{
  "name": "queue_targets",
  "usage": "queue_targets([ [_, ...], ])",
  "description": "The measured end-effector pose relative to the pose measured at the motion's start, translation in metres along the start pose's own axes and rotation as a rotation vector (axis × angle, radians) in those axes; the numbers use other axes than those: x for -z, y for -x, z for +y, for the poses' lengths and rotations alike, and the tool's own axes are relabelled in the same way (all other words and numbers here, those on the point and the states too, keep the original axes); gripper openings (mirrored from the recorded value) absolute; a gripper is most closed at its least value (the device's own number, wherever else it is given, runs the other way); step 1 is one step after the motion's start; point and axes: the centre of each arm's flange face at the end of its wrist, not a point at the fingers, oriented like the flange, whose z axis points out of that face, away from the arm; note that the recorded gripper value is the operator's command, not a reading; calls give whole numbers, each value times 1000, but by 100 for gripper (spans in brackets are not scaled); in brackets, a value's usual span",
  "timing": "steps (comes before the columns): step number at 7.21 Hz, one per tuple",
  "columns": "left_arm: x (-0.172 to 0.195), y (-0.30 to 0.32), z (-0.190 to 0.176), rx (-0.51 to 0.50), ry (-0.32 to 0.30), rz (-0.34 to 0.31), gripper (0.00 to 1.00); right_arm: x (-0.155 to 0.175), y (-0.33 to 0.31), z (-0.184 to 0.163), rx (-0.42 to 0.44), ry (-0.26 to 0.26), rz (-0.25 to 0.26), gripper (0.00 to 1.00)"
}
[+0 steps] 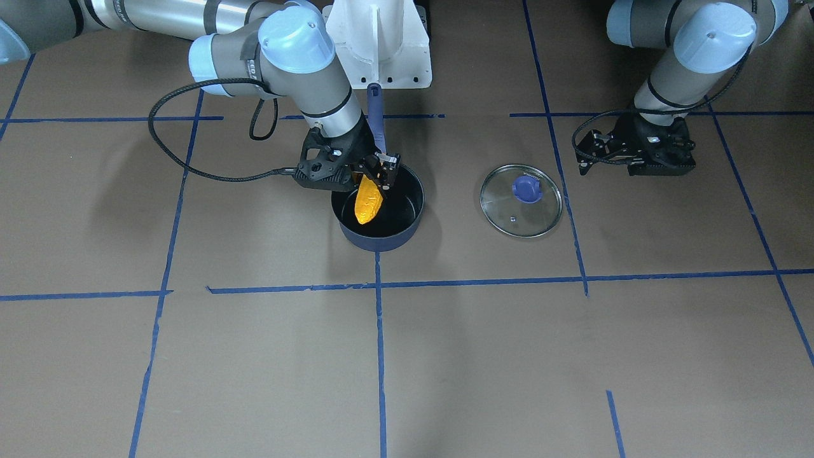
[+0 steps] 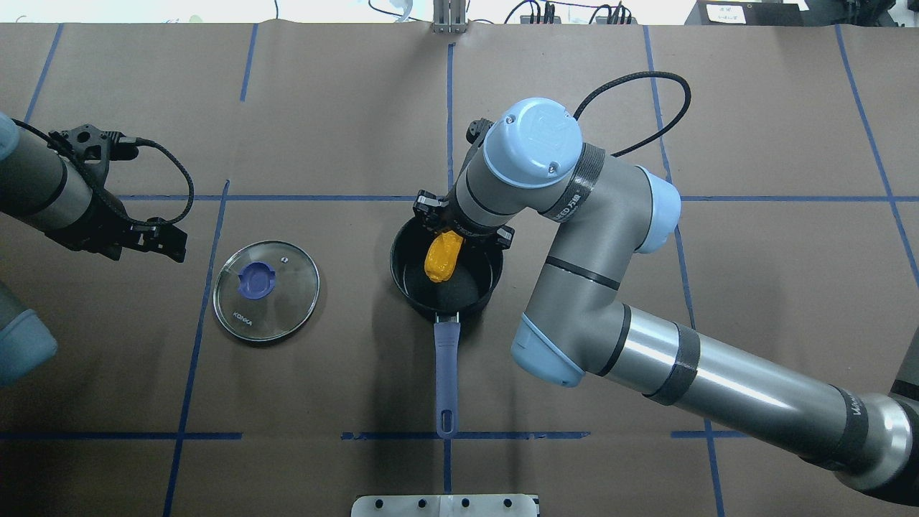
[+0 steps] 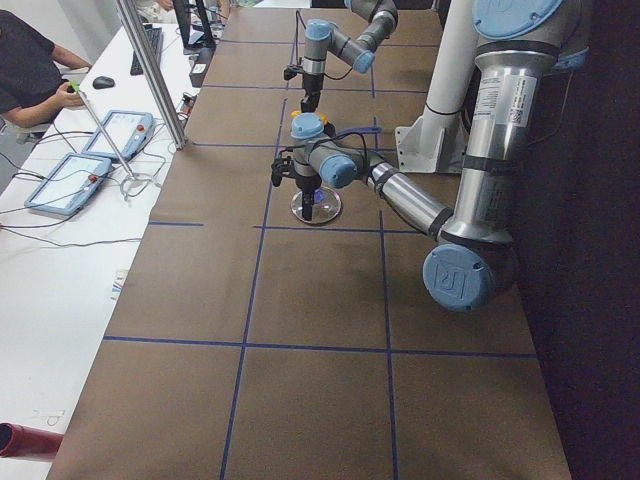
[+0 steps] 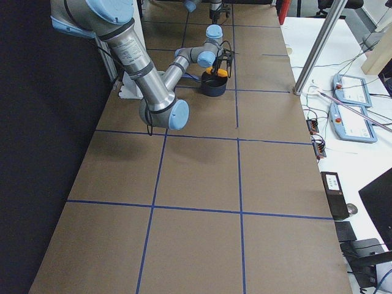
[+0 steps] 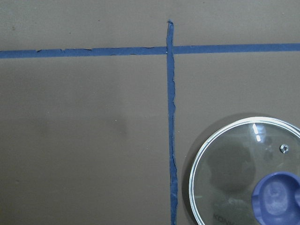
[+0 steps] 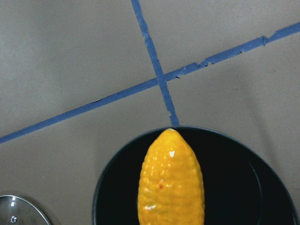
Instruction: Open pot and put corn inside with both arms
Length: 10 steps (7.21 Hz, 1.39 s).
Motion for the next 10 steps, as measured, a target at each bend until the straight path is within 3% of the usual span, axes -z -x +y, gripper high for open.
queue_targets([
  [1, 0, 0, 0, 0, -1, 0, 100, -9, -2, 1, 1, 4, 13, 89],
  [2, 0, 0, 0, 0, -2, -1, 100, -15, -4, 3, 3, 8, 19, 100],
  [4, 0, 1, 0, -3, -1, -3, 100, -18, -6, 7, 6, 18, 20, 100],
  [6, -2, 13, 0, -32, 2, -14, 100, 0, -34, 2, 3, 45, 9, 100],
  [8, 10, 58, -11, -122, -15, -49, 100, 52, -133, -52, 48, 83, 23, 100],
  [10, 34, 132, -28, -188, -17, -53, 100, 103, -271, -124, 175, 84, 83, 100],
])
